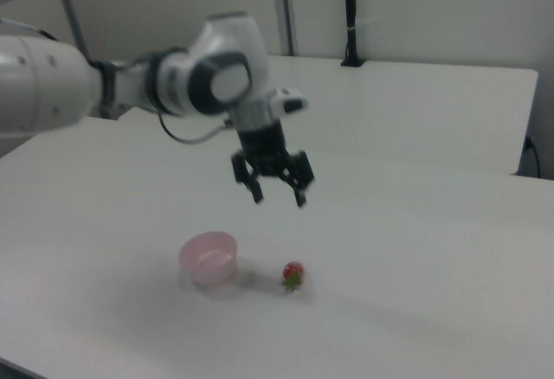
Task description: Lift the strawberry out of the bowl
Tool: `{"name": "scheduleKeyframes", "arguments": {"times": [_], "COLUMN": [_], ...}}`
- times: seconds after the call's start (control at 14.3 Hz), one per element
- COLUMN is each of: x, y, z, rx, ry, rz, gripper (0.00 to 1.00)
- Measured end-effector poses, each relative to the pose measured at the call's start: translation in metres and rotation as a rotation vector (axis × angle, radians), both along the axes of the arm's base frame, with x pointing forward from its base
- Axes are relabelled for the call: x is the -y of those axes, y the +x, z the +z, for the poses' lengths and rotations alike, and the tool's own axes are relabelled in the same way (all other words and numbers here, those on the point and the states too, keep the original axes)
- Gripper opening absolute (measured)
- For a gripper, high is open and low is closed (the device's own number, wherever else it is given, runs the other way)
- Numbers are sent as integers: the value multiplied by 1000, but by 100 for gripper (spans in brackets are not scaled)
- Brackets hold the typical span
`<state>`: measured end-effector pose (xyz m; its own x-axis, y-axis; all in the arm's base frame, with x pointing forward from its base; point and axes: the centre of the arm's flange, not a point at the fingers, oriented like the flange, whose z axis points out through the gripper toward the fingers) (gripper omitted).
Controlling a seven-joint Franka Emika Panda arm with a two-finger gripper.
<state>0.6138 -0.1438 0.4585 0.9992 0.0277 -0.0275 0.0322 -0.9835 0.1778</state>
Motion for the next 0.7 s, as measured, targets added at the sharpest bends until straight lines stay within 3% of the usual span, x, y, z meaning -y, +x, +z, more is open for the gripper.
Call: {"name": "scheduleKeyframes", "arguments": {"times": [0.35, 0.49, 0.7], "x": [-66, -86, -115], "y": [-44, -58, -67], "z": [122, 150, 172], "rx": [-35, -32, 3], "ry": [107, 144, 151], "rz": [-23, -56, -72], "gripper": [100, 100, 100]}}
